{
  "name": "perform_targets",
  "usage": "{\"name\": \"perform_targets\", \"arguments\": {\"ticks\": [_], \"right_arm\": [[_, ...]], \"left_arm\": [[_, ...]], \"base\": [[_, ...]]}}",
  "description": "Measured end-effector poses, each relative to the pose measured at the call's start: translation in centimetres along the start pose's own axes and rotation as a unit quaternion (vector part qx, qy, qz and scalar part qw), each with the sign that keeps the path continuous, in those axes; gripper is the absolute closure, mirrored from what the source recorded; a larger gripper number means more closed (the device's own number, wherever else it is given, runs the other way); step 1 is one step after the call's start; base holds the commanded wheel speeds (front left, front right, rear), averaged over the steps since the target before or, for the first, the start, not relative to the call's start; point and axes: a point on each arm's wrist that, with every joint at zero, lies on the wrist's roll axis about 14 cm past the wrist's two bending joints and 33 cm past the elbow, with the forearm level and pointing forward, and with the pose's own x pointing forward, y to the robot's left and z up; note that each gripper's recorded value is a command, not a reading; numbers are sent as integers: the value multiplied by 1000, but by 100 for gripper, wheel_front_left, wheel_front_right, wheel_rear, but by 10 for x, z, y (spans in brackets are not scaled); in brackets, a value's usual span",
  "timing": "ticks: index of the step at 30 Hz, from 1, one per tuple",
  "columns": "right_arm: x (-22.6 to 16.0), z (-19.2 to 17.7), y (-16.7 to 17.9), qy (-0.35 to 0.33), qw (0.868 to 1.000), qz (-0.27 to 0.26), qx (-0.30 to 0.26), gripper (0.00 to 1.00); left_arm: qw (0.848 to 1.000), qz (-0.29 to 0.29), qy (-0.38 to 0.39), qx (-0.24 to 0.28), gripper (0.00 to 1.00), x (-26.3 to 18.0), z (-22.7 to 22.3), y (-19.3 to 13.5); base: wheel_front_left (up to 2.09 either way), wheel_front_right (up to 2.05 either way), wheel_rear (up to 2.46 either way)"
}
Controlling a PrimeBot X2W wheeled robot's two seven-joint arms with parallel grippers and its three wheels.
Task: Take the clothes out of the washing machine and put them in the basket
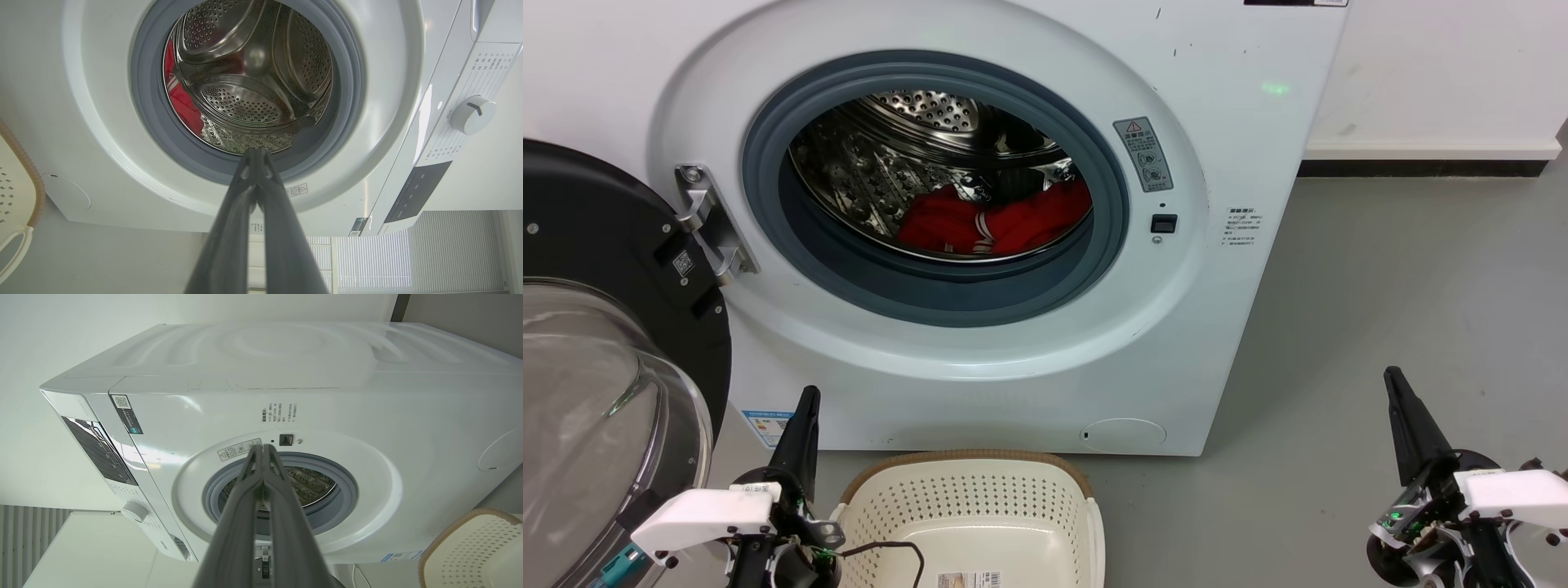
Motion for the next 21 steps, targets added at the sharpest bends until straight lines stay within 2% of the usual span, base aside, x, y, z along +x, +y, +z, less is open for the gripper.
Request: {"name": "perform_targets", "arguments": {"ticks": [21], "right_arm": [[0,0,0,0,1000,0,0,100]], "left_arm": [[1000,0,0,0,100,0,0,0]], "base": [[0,0,0]]}}
